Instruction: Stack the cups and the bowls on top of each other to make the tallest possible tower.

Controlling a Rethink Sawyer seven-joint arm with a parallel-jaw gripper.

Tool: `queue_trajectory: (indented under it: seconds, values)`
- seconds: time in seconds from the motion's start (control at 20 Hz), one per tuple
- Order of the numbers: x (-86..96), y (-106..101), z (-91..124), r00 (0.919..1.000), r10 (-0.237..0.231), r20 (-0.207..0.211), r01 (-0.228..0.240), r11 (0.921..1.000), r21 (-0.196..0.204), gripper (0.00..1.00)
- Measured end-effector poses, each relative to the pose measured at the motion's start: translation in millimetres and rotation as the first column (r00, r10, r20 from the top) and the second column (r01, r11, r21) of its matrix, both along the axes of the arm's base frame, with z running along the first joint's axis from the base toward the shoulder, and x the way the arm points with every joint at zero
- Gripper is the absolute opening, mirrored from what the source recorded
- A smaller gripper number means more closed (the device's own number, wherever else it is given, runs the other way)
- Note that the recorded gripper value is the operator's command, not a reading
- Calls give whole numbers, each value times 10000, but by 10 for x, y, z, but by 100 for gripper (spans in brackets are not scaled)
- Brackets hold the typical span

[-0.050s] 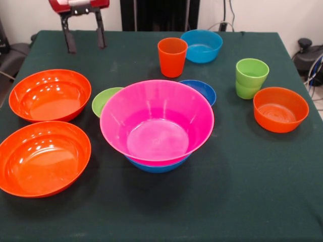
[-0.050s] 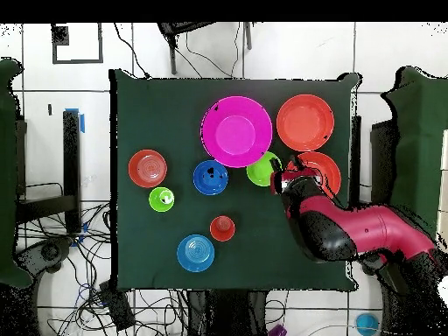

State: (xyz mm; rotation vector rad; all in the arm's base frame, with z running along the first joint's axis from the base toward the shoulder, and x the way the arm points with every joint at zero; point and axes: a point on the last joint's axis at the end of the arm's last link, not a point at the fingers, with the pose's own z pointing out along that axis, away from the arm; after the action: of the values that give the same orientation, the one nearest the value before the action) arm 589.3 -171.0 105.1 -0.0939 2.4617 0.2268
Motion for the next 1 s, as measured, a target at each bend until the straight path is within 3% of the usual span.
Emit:
queue_trajectory:
  seconds: [0.2,0.5,0.7,1.0]
  values:
    - [46,41,-207,9998,140,174,-149,9985,519,100]
    - [63,82,-443,9996,274,59,-279,9945,1009,100]
    - [100,133,-557,9985,542,-75,-531,9930,1054,100]
    - [201,176,-624,9915,1301,-98,-1291,9893,674,100]
